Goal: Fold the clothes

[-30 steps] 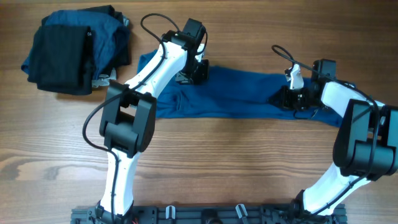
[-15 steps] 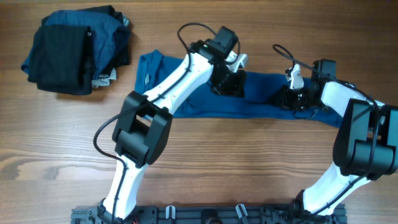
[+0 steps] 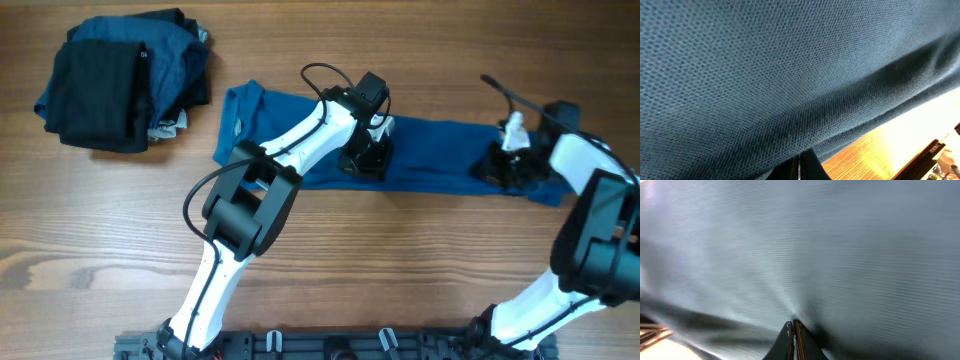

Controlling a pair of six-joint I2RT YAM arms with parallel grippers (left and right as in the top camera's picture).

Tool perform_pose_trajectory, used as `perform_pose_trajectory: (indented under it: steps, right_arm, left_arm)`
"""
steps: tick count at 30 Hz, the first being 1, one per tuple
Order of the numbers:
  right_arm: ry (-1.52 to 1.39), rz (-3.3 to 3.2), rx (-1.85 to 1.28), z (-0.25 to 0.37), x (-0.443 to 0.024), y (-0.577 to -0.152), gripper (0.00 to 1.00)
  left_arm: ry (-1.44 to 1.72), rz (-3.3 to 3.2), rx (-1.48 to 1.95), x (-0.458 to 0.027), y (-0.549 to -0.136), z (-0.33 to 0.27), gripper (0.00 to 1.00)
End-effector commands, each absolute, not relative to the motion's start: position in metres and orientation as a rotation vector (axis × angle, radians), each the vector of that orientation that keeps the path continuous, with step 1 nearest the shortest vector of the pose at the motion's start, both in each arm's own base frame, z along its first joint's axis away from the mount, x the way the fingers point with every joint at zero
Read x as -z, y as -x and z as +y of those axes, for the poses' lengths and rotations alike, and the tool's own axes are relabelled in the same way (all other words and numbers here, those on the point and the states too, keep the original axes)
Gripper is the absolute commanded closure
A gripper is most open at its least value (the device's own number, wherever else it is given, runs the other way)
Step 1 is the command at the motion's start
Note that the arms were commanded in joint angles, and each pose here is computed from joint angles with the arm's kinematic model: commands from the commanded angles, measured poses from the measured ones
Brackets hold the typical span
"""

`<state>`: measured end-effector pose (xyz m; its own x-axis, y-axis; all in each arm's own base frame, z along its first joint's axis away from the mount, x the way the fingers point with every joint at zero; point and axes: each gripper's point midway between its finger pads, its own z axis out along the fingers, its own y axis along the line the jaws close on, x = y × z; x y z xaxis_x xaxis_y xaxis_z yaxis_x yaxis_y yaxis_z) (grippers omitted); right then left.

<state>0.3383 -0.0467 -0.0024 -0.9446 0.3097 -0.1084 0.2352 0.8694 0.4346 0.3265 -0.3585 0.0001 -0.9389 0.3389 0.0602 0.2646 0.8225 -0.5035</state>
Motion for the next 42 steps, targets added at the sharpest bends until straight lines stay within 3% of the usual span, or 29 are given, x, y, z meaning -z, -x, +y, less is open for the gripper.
perform_pose_trajectory:
  steps: [1, 7, 11, 14, 15, 19, 22, 26, 42]
  right_arm:
    - [-0.591, 2.937, -0.281, -0.102, 0.016, -0.316, 0.96]
    - [-0.627, 2.802, -0.224, -0.132, 0.004, -0.343, 0.96]
    - [-0.599, 2.725, -0.199, -0.147, -0.046, -0.375, 0.96]
    - [-0.668, 2.759, 0.081, -0.183, -0.074, -0.368, 0.83]
    - [-0.668, 2.754, 0.114, -0.188, -0.075, -0.368, 0.83]
    - [-0.56, 2.751, -0.043, -0.171, -0.06, -0.38, 0.89]
    - [-0.678, 2.813, 0.047, -0.18, -0.041, -0.361, 0.96]
    - [-0.99, 2.837, 0.359, -0.214, -0.03, -0.321, 0.96]
    - [-1.111, 2.72, 0.238, -0.234, 0.014, -0.306, 0.96]
  left_arm:
    - [0.473, -2.878, -0.576, 0.041, -0.324, -0.338, 0.96]
    - [0.448, -2.9, -0.531, 0.043, -0.332, -0.326, 0.96]
    - [0.427, -2.943, -0.574, 0.023, -0.347, -0.321, 0.96]
    - [0.419, -3.008, -0.641, -0.011, -0.364, -0.317, 0.96]
    - [0.418, -3.035, -0.669, -0.025, -0.37, -0.315, 0.96]
    - [0.402, -3.12, -0.755, -0.067, -0.39, -0.306, 0.96]
    - [0.359, -3.155, -0.758, -0.077, -0.4, -0.293, 0.96]
    - [0.267, -3.174, -0.746, -0.081, -0.412, -0.268, 0.96]
    - [-0.089, -3.255, -0.571, -0.076, -0.453, -0.163, 0.96]
